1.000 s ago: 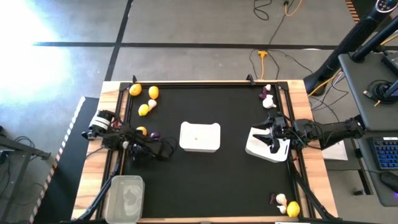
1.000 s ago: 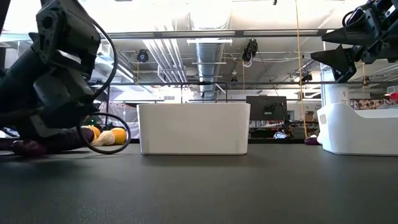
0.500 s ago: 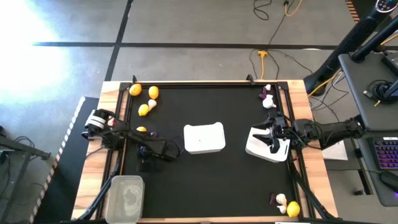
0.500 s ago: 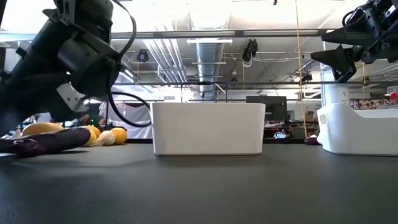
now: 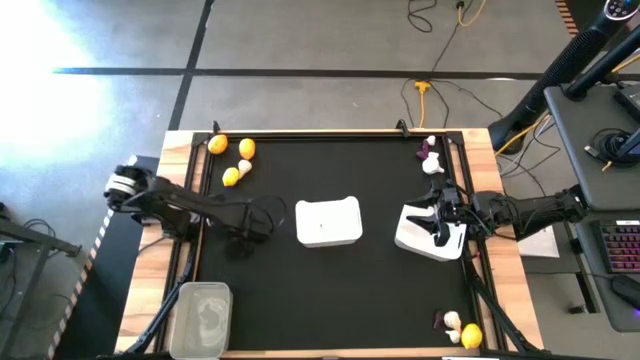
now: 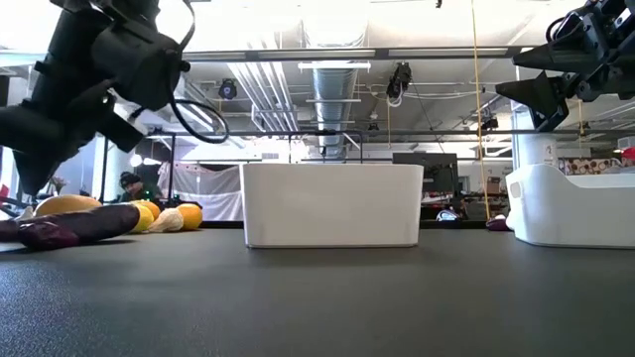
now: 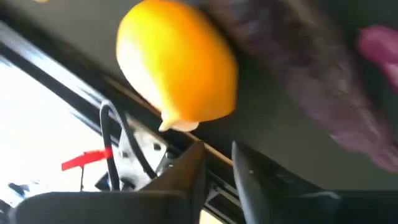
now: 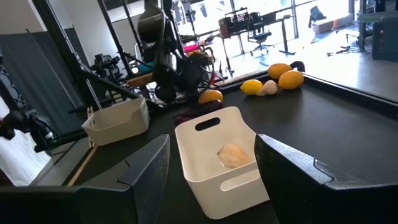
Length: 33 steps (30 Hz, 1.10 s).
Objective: Sort produce into baskets
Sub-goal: Put the garlic into the left white bin
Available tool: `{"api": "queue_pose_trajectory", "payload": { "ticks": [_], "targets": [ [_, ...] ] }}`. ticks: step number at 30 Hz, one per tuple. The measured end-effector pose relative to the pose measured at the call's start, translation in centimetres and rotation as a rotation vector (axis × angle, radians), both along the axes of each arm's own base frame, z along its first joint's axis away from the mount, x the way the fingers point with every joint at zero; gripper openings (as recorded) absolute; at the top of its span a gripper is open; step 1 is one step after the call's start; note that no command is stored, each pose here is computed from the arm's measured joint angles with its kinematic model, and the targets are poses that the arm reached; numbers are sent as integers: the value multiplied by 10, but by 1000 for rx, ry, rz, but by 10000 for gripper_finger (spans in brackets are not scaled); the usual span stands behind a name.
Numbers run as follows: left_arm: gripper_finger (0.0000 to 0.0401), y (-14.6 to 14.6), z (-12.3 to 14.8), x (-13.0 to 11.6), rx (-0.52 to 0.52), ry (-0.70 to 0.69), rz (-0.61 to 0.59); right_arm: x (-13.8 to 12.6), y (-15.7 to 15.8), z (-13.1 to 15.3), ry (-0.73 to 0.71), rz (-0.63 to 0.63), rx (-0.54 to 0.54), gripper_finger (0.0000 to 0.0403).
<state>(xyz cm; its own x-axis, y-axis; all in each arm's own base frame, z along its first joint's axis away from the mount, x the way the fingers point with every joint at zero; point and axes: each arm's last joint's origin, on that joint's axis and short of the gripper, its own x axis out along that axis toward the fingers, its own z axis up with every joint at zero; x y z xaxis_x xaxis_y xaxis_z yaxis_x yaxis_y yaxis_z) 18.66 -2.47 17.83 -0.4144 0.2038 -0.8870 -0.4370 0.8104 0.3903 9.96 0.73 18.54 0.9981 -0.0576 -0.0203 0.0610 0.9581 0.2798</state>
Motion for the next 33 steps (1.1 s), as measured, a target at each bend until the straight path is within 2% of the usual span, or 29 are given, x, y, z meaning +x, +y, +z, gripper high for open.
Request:
{"api": "queue_pose_trajectory", "payload": {
  "ticks": [5,9,20,33],
  "targets": [
    [132,15,0,-14,28,-25,135,0,0,0,0,0,0,228],
    [157,25,0,-13,-23,-69,120,0,0,0,0,0,0,228],
    [160,58,-8,-15,-130,15,111,0,0,0,0,0,0,228],
    [160,72,-35,-20,-262,186,28,0,0,0,0,0,0,228]
  ]
}}
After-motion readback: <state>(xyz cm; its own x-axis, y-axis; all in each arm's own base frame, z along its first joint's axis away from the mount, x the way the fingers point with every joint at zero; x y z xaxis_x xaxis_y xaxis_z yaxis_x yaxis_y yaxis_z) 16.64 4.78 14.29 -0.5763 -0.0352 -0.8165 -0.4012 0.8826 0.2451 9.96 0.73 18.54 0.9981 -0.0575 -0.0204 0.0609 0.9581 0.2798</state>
